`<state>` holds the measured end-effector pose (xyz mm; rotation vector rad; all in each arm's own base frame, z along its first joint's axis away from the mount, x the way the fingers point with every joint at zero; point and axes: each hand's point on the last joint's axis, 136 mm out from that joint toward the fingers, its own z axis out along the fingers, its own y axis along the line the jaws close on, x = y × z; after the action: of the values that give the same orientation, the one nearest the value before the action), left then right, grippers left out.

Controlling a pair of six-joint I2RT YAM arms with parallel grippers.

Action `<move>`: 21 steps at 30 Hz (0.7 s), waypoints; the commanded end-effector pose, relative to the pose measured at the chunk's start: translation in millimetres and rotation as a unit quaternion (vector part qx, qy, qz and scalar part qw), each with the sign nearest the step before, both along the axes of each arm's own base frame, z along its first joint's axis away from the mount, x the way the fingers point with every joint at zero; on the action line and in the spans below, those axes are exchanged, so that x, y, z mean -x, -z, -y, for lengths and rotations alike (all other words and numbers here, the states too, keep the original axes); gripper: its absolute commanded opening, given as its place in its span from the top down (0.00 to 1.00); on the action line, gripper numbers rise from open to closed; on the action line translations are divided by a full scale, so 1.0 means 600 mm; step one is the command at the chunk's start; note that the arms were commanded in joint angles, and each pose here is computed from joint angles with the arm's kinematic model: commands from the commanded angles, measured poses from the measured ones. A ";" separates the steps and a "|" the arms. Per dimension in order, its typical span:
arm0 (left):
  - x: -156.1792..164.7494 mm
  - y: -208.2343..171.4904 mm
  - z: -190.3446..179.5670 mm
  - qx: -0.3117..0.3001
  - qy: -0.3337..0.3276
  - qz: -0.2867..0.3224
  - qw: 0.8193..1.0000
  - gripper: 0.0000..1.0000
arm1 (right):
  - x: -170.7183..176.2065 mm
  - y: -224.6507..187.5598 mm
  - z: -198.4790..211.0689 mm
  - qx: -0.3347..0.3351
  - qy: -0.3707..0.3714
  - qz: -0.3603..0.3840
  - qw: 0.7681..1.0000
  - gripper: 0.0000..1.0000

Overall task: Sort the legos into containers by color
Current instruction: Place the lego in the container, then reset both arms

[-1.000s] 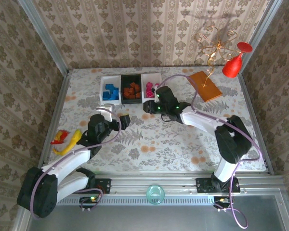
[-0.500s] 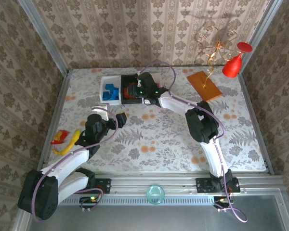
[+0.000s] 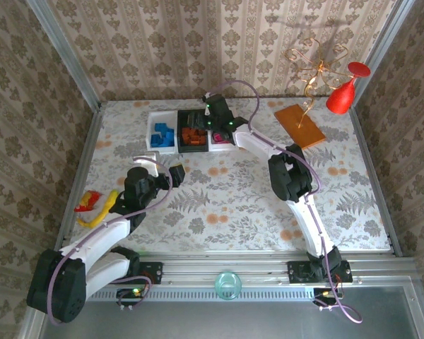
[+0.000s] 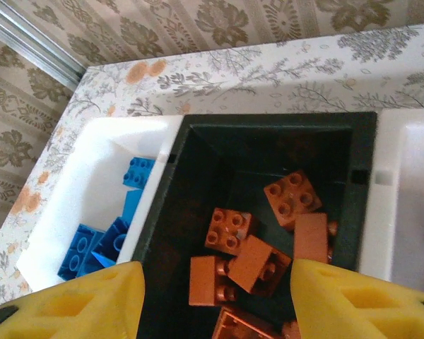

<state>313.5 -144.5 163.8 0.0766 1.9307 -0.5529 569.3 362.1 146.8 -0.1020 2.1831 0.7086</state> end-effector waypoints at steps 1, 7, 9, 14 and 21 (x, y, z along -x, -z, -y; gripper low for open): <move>0.001 0.000 -0.001 0.011 -0.001 -0.007 1.000 0.02 | 0.038 -0.095 0.003 -0.019 -0.025 0.029 0.999 0.39; 0.002 -0.004 -0.003 0.011 0.001 -0.003 1.000 0.02 | 0.125 -0.164 0.082 0.029 -0.022 0.076 0.996 0.33; 0.003 -0.008 -0.006 0.010 -0.002 0.001 1.000 0.02 | 0.159 -0.181 0.129 0.069 -0.001 0.095 0.993 0.32; 0.008 -0.017 -0.014 0.003 -0.007 0.016 1.000 0.02 | 0.250 -0.182 0.297 0.191 0.115 0.126 0.967 0.23; 0.012 -0.029 -0.043 -0.044 -0.034 0.043 0.998 0.00 | 0.362 -0.123 0.505 0.192 0.267 0.118 0.937 0.06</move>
<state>307.9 -132.9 188.8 0.0834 1.8547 -0.5136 365.3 105.3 241.6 0.0541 1.9739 0.1131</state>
